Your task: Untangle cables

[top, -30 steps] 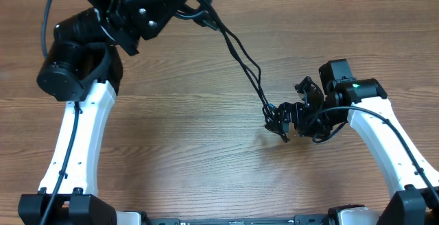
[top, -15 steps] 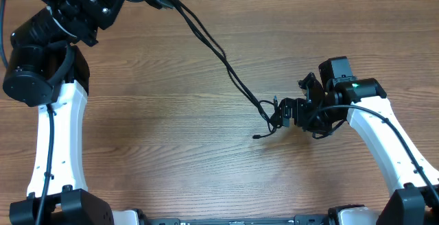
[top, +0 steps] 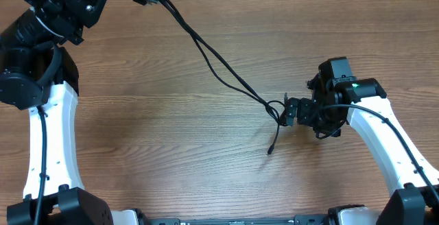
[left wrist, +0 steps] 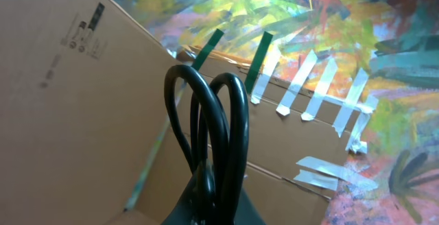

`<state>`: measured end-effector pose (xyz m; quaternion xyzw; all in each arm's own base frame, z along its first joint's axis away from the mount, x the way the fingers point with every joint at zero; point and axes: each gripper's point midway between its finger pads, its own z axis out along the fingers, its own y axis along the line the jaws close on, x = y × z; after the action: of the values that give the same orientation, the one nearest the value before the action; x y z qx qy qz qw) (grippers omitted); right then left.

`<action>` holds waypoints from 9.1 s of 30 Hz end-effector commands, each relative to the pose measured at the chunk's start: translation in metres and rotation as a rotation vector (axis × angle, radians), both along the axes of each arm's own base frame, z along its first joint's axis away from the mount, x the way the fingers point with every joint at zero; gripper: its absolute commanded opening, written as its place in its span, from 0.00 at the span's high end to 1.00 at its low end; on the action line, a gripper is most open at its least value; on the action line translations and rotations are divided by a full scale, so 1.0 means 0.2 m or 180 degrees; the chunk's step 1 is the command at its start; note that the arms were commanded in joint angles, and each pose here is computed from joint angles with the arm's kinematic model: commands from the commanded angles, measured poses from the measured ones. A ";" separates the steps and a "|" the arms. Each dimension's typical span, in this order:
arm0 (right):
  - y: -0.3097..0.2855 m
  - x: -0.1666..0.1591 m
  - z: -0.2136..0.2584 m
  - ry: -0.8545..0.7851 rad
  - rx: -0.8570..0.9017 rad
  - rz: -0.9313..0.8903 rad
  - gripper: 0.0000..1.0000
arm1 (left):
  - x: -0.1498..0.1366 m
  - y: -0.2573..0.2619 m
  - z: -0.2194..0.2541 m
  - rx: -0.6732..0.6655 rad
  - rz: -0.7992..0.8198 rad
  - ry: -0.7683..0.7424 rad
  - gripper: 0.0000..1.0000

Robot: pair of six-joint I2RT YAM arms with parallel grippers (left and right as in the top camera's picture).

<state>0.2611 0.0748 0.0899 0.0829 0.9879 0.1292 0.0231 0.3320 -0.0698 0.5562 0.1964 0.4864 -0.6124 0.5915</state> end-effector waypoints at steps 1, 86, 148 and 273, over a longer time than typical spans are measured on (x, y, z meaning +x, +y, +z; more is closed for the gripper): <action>-0.08 0.00 -0.04 0.0043 -0.0298 -0.0062 0.00 | -0.07 0.09 0.15 -0.0308 0.0170 -0.0222 0.96; 0.20 0.05 0.27 -0.0480 0.1573 0.0745 0.00 | 0.22 -0.50 -0.61 0.1029 -0.0604 0.1222 0.96; 0.52 0.15 0.90 -0.3372 0.3208 0.2951 0.96 | -0.31 -1.12 -1.48 0.3230 -0.1242 0.0316 0.96; 0.12 0.49 0.72 -0.2417 0.1864 0.0908 0.28 | 0.13 -1.27 -1.49 0.2408 0.0242 0.2440 0.96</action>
<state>0.3586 0.1039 0.2302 -0.0355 0.8269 0.4814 0.2887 0.3708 -0.3103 0.2513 0.0937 0.8750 -0.3718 0.2956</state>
